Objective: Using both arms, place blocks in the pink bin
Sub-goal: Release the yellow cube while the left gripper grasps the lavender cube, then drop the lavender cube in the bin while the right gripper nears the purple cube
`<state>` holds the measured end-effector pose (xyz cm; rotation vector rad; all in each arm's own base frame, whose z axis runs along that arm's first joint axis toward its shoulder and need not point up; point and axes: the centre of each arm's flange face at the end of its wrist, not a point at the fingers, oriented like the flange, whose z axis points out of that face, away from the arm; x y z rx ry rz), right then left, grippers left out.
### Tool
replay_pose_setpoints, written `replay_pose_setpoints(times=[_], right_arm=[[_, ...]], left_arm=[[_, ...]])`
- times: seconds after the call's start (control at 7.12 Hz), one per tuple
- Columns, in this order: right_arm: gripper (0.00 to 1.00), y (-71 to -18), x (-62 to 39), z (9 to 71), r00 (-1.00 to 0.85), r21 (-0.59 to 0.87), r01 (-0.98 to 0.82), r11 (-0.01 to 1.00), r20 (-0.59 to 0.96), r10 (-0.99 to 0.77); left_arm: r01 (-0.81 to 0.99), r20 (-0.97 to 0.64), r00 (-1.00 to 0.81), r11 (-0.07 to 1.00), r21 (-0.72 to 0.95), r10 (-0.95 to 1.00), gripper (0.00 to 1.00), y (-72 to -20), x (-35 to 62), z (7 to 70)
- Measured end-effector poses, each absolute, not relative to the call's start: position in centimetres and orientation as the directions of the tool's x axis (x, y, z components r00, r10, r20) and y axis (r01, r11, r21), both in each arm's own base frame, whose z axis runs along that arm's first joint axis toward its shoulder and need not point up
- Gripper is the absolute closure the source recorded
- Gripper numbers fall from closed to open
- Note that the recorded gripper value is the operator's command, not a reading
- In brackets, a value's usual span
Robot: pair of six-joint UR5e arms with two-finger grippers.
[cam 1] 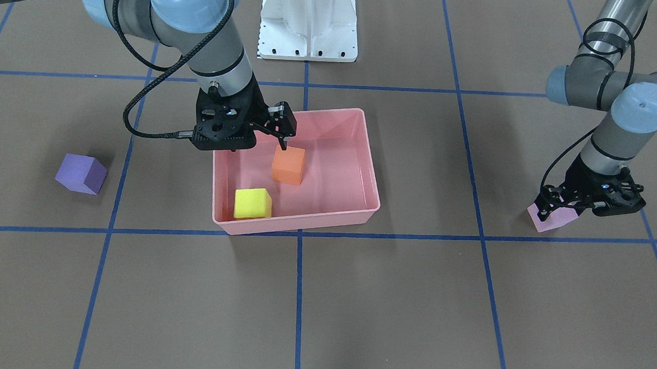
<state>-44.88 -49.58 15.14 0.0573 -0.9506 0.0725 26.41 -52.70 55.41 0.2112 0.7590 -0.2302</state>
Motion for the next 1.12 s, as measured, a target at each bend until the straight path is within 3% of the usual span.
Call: replay_pose_setpoints(times=[0.56, 1.12], right_arm=[[0.00, -51.8, -38.9, 14.4, 0.545, 0.054, -0.152, 0.987, 0.837, 0.038], [0.00, -54.7, -27.4, 28.8, 0.671, 0.191, -0.043, 0.981, 0.732, -0.113]], left_arm=[[0.320, -0.712, 0.683, 0.943, 0.091, -0.163, 1.00, -52.7, 24.1, 52.0], [0.387, -0.721, 0.619, 0.920, -0.064, -0.311, 1.00, -55.2, 21.5, 34.3]])
